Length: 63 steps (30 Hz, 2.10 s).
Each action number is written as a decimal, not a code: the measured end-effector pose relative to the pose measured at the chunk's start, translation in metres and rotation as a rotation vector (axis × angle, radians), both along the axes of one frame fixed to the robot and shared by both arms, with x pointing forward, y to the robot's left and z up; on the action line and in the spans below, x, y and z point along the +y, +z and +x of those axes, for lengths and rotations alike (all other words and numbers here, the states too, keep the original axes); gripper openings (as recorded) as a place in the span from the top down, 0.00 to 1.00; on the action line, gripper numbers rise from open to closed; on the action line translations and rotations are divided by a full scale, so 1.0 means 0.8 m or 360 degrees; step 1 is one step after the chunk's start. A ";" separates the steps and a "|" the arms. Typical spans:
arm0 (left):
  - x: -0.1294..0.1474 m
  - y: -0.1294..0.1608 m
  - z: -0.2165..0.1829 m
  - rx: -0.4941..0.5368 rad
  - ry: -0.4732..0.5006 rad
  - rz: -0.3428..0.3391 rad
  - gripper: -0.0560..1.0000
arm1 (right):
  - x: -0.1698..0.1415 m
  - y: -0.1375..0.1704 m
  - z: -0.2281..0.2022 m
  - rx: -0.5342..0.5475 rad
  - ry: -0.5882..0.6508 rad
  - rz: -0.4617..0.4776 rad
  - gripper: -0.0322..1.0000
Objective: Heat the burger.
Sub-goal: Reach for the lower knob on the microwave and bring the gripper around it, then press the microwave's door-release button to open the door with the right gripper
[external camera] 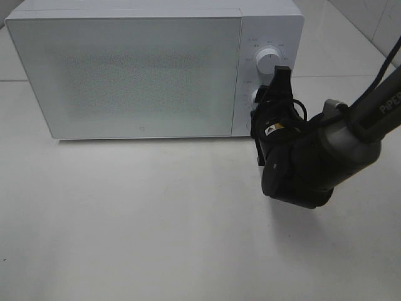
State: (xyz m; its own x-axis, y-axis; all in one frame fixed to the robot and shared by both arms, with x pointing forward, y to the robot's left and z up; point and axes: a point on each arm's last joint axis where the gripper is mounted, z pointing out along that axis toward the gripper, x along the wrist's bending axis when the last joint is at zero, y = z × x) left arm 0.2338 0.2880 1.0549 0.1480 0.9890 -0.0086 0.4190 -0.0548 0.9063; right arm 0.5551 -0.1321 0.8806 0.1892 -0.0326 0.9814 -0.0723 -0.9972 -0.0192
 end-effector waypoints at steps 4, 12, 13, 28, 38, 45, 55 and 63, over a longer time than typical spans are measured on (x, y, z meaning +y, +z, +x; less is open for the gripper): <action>0.000 0.000 0.000 0.0000 0.0000 0.0000 0.04 | -0.001 -0.001 -0.002 0.0004 0.0016 -0.0038 0.52; 0.000 0.000 0.000 0.0000 0.0000 0.0000 0.04 | -0.006 -0.001 -0.010 0.0018 0.0072 -0.0088 0.31; 0.000 0.000 0.000 0.0000 0.0000 0.0000 0.04 | -0.006 0.001 -0.012 0.0016 0.0082 -0.0092 0.30; 0.000 0.000 0.000 0.0000 0.0000 0.0000 0.04 | -0.027 0.035 -0.070 0.0123 0.0484 -0.0503 0.25; 0.000 0.000 0.000 0.0000 0.0000 0.0000 0.04 | -0.030 0.075 -0.103 0.0354 0.1083 -0.1274 0.25; 0.000 0.000 0.000 0.0000 0.0000 0.0000 0.04 | -0.052 0.083 -0.119 0.0521 0.1494 -0.1661 0.25; 0.000 0.000 0.000 0.0000 0.0000 0.0000 0.04 | -0.068 0.123 -0.132 0.0711 0.2185 -0.2019 0.25; 0.000 0.000 0.000 0.0000 0.0000 0.0000 0.04 | -0.085 0.165 -0.160 0.0774 0.2268 -0.2150 0.25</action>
